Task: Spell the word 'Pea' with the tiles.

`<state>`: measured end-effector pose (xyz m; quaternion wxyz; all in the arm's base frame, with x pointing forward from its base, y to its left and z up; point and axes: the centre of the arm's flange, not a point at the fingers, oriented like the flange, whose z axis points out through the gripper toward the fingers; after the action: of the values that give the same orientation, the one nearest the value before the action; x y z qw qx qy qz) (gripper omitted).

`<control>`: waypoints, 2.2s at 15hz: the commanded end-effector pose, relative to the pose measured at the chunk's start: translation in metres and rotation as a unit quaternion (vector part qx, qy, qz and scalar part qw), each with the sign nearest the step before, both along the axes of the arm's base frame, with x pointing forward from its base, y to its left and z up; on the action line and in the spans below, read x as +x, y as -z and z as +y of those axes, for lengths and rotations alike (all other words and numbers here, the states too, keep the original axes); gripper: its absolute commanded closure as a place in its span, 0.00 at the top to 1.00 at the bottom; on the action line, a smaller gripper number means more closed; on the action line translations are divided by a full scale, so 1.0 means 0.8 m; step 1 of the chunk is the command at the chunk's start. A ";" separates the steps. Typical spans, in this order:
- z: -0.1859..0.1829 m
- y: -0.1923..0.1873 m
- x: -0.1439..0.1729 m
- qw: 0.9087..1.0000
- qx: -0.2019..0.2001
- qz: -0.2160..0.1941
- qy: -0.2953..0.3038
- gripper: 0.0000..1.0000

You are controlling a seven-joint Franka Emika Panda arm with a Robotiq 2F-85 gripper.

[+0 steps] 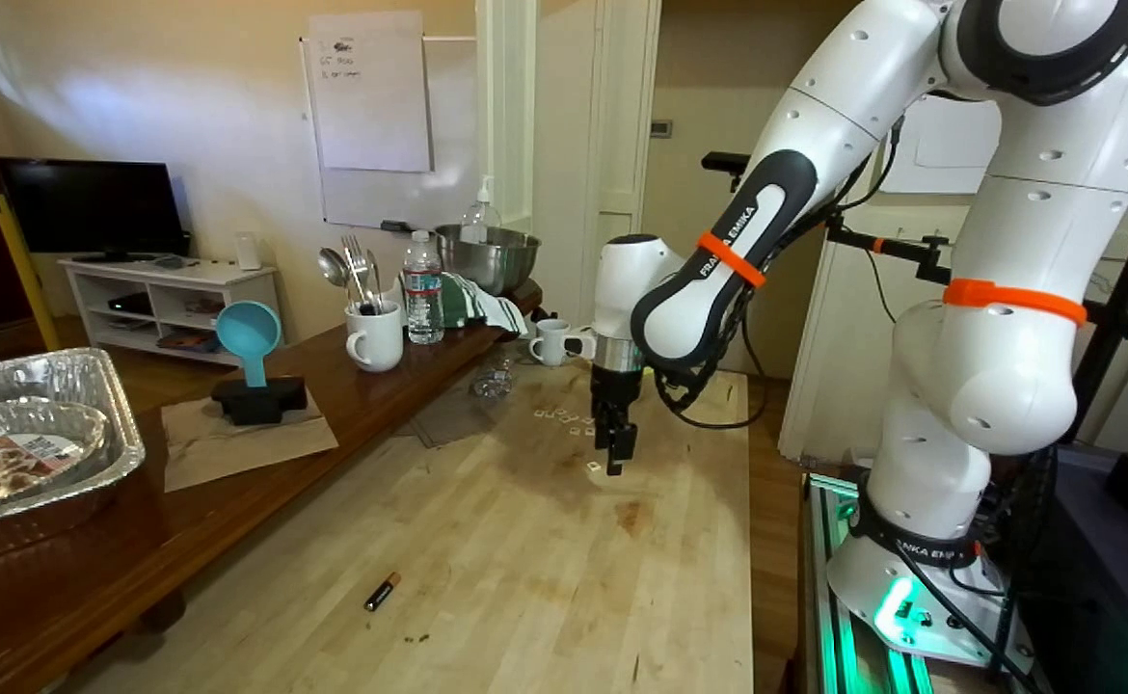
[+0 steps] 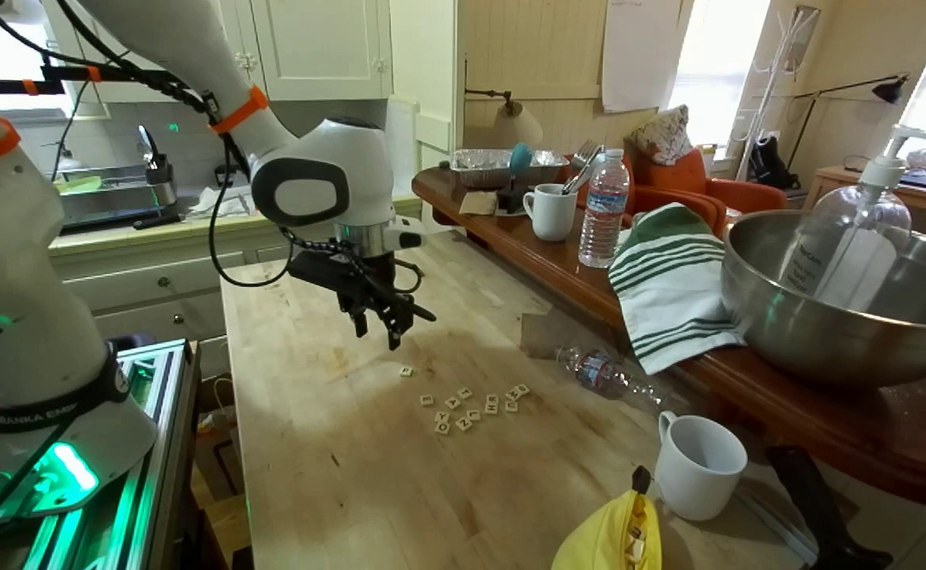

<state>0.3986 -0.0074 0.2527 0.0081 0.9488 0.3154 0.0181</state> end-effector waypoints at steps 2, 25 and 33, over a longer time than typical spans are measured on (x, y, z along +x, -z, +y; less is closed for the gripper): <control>-0.008 0.030 0.020 1.000 -0.005 0.000 -0.002 0.34; -0.016 0.071 0.047 0.996 -0.017 -0.033 0.084 0.00; -0.009 0.068 0.058 0.979 -0.001 -0.050 0.198 0.00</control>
<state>0.4394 -0.0211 0.2160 0.0325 0.9847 0.1594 0.0633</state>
